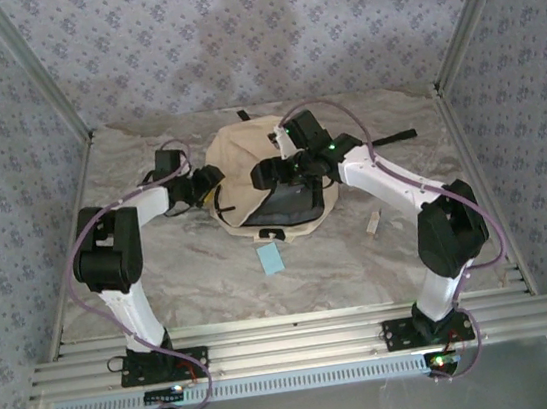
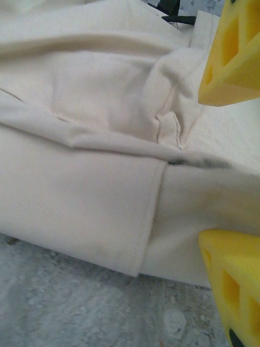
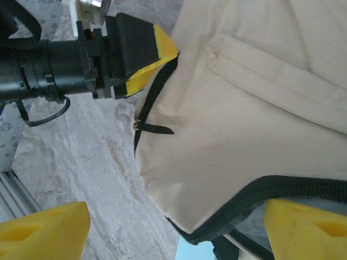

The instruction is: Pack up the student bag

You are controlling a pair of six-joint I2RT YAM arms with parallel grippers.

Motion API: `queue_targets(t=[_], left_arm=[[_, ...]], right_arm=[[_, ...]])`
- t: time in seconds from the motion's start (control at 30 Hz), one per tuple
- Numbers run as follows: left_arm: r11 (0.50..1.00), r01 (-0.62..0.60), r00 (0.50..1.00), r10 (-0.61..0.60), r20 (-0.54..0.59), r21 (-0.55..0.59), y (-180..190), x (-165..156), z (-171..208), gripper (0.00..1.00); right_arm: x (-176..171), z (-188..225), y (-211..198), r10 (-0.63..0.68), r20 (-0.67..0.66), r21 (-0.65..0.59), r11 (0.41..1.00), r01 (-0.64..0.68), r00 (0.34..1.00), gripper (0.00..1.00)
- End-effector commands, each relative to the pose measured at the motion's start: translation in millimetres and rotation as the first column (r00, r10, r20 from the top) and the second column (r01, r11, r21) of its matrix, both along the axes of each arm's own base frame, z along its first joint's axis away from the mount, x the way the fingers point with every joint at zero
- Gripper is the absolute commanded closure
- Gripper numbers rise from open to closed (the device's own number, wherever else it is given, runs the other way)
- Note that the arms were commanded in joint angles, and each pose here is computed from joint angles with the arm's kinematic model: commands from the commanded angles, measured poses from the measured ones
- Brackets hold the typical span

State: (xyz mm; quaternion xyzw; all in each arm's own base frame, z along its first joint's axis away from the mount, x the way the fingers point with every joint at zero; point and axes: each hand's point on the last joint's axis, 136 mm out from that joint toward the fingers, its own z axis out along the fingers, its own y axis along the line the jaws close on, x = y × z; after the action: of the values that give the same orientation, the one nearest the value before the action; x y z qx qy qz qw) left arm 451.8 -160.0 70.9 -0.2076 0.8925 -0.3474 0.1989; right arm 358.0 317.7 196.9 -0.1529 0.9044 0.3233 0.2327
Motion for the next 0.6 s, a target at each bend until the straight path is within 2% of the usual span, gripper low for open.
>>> queue_targets(t=[0.0, 0.1, 0.13, 0.2, 0.3, 0.37, 0.57], left_arm=[[0.999, 0.031, 0.999, -0.031, 0.011, 0.014, 2, 7, 3, 0.38], [0.999, 0.031, 1.0, -0.031, 0.005, 0.016, 4, 9, -1, 0.38], [0.999, 0.031, 1.0, -0.031, 0.0, 0.017, 5, 9, -2, 0.38], [0.999, 0.037, 0.999, -0.037, -0.009, 0.016, 5, 7, -6, 0.38], [0.999, 0.041, 0.999, -0.041, -0.02, 0.015, 5, 5, -9, 0.38], [0.999, 0.033, 0.999, -0.033, -0.021, 0.008, 6, 4, -9, 0.38], [0.999, -0.036, 0.999, 0.036, -0.018, -0.011, 29, -5, -5, 0.38]], right_arm=[[-4, 8, 18, 0.091, 0.018, 0.013, 0.996, -0.091, 0.996, 0.15], [0, 2, 35, 0.132, 0.001, 0.028, 0.991, -0.132, 0.991, 0.17], [-9, 8, 47, 0.206, -0.008, 0.084, 0.975, -0.204, 0.979, 0.17], [-9, 20, 61, 0.237, 0.011, 0.161, 0.958, -0.236, 0.971, 0.18], [1, 3, 66, 0.216, 0.04, 0.062, 0.974, -0.218, 0.976, 0.19], [8, -18, 68, 0.211, 0.019, 0.011, 0.977, -0.211, 0.977, 0.22], [18, -68, 88, 0.234, -0.05, 0.01, 0.972, -0.234, 0.971, 0.37]])
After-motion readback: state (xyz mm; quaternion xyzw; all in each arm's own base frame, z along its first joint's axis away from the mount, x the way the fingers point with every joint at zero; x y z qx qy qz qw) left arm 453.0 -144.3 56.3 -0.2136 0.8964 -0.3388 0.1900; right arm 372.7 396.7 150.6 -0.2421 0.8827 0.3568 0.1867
